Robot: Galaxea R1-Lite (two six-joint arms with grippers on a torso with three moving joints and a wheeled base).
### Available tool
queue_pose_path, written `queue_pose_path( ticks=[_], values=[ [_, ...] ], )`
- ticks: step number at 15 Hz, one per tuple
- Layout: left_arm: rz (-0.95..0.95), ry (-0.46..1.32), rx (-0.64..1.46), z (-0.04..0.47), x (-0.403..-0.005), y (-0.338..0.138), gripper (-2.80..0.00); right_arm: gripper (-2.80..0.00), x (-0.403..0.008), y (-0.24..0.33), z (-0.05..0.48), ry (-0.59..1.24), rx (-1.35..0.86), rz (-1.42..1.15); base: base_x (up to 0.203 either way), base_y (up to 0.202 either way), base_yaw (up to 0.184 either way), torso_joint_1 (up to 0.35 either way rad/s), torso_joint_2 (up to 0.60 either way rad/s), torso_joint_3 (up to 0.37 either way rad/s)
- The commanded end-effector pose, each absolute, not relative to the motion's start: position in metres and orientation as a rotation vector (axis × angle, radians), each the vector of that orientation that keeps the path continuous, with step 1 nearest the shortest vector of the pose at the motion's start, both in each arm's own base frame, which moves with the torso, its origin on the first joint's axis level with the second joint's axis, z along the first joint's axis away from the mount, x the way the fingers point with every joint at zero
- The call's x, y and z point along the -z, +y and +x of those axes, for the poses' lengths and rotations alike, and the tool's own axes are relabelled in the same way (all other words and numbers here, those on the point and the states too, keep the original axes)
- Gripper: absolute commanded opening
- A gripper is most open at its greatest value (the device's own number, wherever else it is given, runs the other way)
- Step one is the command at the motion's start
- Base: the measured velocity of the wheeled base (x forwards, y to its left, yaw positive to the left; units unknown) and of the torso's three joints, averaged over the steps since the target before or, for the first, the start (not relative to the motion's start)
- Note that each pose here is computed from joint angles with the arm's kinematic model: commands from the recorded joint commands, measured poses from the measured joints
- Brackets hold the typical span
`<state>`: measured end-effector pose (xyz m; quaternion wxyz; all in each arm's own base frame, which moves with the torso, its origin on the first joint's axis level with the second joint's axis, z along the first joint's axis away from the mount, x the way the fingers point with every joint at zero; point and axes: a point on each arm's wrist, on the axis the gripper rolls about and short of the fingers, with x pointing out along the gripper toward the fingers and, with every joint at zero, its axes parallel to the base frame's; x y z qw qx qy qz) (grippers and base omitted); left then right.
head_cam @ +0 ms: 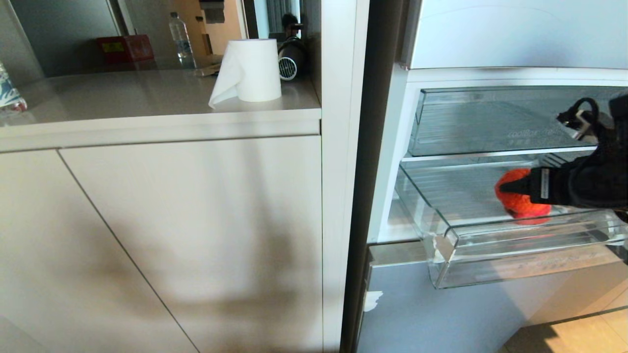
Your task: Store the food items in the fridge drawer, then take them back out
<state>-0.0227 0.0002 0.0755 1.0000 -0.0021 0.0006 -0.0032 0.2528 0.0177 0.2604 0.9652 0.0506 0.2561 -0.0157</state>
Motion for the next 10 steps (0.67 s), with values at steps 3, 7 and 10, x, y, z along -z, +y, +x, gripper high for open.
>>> queue_pose_path(
  ticks=[3,7,10],
  values=[
    [-0.003,0.002,0.006,-0.023,-0.076,0.000,-2.80,-2.80,-0.300,0.007,0.157,0.282,0.105,0.104,0.000,0.000,0.000,0.000,0.00,0.000],
    [-0.005,0.002,0.006,-0.023,-0.076,0.000,-2.80,-2.80,-0.302,0.000,0.086,0.129,0.189,0.106,0.000,0.000,0.000,0.000,0.00,0.000],
    [-0.005,0.002,0.006,-0.023,-0.076,0.000,-2.80,-2.80,-0.289,-0.005,0.033,0.029,0.239,0.015,0.000,0.000,0.000,0.000,0.00,0.000]
  ],
)
